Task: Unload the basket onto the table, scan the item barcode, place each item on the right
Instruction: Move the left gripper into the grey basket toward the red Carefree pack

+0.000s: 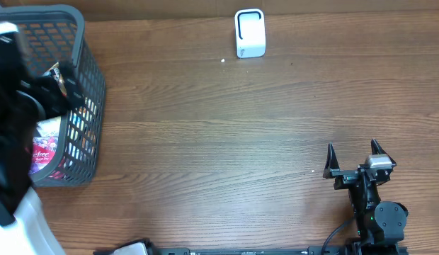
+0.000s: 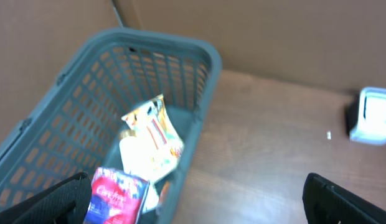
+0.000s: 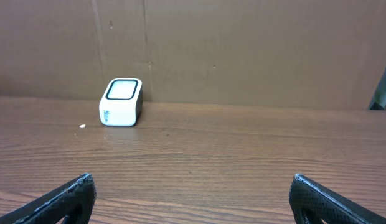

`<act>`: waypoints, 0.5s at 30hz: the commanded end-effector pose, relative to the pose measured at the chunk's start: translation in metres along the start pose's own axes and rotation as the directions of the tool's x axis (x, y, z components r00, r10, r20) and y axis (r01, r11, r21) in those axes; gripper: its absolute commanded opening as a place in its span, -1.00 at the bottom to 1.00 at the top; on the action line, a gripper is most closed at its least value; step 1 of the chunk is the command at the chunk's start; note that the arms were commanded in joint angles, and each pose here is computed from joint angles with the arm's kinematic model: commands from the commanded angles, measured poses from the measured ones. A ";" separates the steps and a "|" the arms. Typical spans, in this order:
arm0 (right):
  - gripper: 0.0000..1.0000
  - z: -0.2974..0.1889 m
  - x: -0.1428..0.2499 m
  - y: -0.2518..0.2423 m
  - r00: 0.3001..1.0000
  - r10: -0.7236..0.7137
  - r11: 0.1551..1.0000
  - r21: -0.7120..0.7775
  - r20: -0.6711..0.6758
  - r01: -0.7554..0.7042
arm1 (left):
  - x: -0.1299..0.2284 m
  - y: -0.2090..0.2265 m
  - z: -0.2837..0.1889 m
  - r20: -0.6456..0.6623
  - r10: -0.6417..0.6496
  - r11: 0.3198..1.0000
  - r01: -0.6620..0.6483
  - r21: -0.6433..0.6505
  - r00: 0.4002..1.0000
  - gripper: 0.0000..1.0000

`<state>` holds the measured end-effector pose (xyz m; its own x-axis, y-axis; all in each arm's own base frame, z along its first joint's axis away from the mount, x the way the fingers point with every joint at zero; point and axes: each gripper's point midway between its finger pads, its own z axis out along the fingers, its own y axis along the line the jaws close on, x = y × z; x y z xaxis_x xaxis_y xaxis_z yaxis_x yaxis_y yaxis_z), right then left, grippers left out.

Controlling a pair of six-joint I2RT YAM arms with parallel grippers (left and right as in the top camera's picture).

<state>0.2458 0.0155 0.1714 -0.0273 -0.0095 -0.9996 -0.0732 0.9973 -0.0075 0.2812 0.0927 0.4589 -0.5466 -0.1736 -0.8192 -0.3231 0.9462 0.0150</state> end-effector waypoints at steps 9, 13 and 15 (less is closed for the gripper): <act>1.00 0.000 0.002 -0.002 1.000 -0.001 1.000 0.011 0.003 0.001 | 0.035 0.120 0.094 -0.166 -0.624 0.768 0.560 -0.310 0.763 0.99; 1.00 0.000 0.002 -0.002 1.000 -0.001 1.000 0.011 0.003 0.001 | 0.059 0.147 0.111 -0.147 -0.762 0.622 0.648 -0.439 0.631 1.00; 1.00 0.000 0.002 -0.002 1.000 -0.001 1.000 0.011 0.003 0.001 | 0.068 0.146 0.117 -0.182 -0.763 0.621 0.628 -0.469 0.620 0.99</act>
<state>0.2458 0.0156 0.1715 -0.0269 -0.0099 -0.9996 -0.0739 0.9972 -0.0078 0.2863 0.2429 0.3535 -0.3048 -0.8329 -0.4620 -0.8547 0.4533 -0.2532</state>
